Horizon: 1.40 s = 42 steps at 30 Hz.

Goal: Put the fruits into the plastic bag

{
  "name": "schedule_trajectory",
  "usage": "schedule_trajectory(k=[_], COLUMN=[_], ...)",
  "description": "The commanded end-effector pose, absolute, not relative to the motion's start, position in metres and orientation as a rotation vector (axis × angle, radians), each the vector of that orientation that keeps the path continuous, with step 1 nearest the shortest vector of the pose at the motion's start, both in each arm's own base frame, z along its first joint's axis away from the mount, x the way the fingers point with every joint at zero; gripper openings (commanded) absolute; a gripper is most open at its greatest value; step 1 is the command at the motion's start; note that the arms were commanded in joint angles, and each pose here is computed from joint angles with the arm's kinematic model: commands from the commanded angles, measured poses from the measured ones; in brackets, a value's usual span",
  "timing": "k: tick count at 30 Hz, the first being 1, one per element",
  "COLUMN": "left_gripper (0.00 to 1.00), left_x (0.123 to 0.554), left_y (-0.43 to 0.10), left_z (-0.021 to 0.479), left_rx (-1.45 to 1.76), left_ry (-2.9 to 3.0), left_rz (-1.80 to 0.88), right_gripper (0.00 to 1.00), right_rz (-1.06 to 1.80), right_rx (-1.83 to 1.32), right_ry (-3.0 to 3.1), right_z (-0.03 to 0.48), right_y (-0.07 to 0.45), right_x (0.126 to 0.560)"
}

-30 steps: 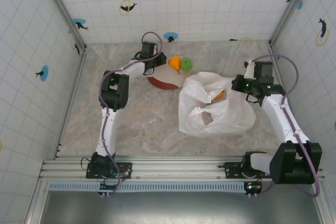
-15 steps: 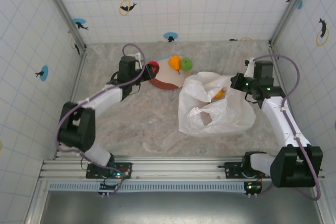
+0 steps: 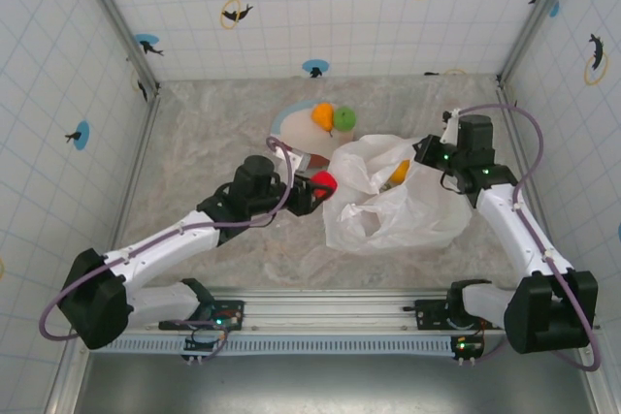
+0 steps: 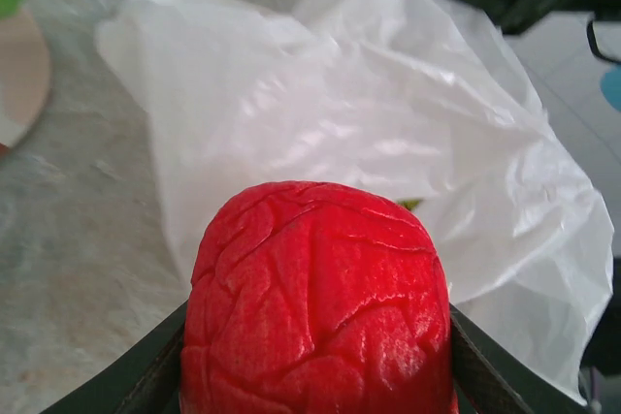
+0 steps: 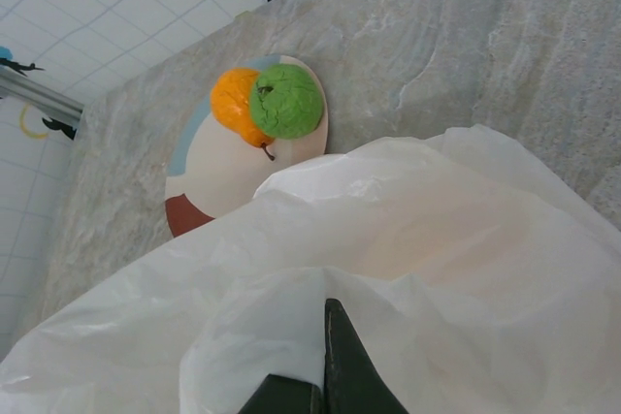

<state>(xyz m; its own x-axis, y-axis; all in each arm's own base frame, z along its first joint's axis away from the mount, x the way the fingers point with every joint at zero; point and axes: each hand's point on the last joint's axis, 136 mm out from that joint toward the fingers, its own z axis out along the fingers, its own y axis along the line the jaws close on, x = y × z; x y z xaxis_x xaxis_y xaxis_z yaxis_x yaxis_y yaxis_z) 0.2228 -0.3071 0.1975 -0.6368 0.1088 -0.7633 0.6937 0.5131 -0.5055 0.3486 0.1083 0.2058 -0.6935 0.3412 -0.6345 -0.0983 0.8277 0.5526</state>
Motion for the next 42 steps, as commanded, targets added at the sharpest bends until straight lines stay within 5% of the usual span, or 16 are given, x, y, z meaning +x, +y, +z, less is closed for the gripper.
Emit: schedule_trajectory(k=[1,31,42], left_gripper=[0.50,0.58,0.81], left_x=[0.210,0.251,0.238], left_y=[-0.318,-0.453,-0.444], left_z=[0.191,0.107,0.121], left_rx=[0.759,0.796,0.853], left_ry=[2.044,2.131,2.097], left_rz=[-1.144,-1.101,-1.148], right_gripper=[0.00,0.00,0.00], right_rz=[0.732,0.783,0.744], right_rx=[0.170,0.101,0.139], right_ry=[2.196,2.252,2.254], right_z=[0.210,0.201,0.195], right_y=[0.112,0.134,0.116], right_x=[0.347,0.337,0.337])
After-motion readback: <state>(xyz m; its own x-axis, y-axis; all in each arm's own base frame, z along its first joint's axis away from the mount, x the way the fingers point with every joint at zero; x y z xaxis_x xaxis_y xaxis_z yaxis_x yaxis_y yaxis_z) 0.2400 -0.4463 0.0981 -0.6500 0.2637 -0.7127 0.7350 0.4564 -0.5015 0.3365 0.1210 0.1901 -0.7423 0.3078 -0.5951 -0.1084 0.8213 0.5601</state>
